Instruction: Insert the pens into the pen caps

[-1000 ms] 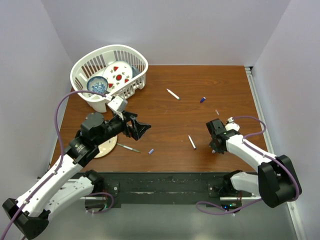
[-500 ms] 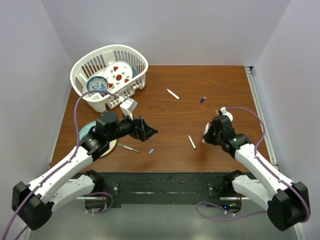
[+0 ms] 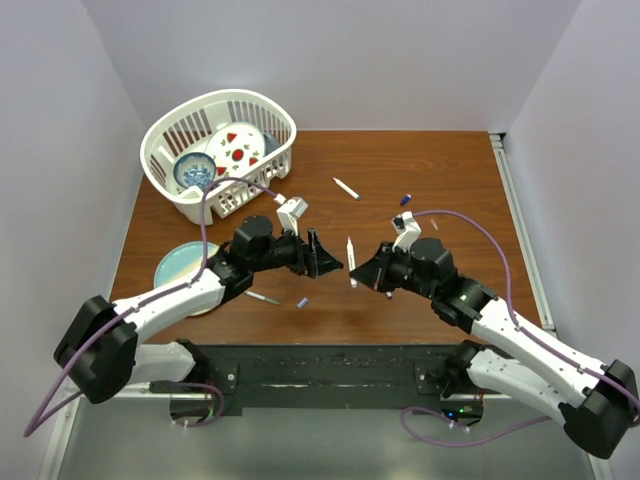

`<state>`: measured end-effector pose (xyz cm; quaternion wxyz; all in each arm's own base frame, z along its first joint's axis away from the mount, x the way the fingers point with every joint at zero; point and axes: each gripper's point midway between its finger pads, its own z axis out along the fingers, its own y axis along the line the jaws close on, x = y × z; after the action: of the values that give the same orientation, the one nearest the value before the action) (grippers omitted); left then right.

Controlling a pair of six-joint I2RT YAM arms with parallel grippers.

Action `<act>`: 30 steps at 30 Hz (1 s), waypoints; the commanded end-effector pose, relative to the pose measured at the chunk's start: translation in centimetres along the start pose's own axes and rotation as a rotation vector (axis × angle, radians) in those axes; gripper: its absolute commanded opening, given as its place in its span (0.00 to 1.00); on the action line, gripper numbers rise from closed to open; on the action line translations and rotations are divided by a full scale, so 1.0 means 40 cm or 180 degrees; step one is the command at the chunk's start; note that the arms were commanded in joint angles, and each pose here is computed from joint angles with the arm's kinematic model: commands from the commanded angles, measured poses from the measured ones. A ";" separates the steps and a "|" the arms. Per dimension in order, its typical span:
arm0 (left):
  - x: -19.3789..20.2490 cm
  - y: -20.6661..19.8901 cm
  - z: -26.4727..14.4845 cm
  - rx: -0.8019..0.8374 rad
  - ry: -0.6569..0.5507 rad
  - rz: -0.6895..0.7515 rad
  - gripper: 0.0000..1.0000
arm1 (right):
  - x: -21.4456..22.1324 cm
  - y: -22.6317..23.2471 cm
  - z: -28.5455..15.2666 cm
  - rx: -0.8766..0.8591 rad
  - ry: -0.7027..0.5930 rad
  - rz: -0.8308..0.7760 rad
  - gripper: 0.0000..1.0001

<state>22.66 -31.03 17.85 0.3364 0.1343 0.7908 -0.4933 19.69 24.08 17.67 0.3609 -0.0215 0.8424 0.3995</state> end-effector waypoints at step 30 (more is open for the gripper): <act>-0.036 -0.290 -0.058 0.1746 -0.0194 0.0134 0.00 | 0.044 0.219 -0.081 -0.1802 -0.0153 -0.0033 0.30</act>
<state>18.47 -34.88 23.44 0.3066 0.1982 0.6801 -0.6357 15.05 27.44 20.13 0.3481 -0.0896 0.7578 0.5445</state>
